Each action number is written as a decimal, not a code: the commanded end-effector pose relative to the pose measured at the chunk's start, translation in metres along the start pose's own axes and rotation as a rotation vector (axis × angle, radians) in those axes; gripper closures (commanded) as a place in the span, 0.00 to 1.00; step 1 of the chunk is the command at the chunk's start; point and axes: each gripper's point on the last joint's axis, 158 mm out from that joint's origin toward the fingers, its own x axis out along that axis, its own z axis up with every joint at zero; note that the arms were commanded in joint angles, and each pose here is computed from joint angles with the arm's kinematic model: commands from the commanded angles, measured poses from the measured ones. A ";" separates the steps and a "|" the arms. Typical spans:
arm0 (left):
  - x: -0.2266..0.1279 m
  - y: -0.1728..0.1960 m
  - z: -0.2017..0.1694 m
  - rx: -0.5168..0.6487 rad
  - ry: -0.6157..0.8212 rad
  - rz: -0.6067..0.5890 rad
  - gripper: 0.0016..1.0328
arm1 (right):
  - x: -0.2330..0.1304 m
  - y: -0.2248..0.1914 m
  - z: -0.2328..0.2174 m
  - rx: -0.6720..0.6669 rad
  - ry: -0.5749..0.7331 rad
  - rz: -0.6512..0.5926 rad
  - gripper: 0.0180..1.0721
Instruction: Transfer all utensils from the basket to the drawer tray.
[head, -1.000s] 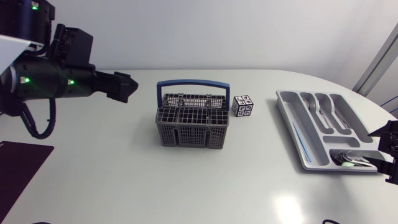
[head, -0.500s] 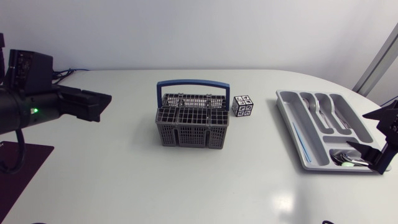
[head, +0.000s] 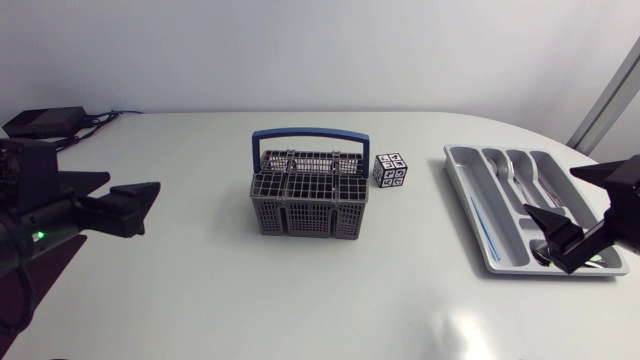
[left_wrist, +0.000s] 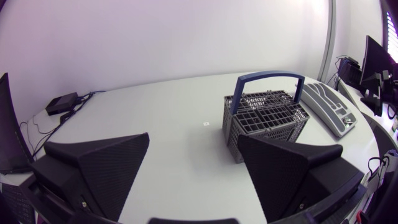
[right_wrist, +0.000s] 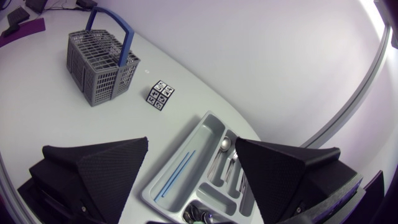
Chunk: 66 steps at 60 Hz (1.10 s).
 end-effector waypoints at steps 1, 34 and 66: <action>0.000 0.002 -0.012 0.007 -0.006 0.011 0.04 | -0.004 0.007 0.002 0.089 -0.038 -0.042 0.04; -0.014 0.025 -0.039 -0.049 -0.159 0.106 0.04 | -0.014 0.025 -0.003 0.341 -0.166 -0.173 0.04; -0.015 0.035 -0.070 -0.093 -0.302 0.160 0.04 | -0.010 0.040 -0.025 0.584 -0.309 -0.244 0.04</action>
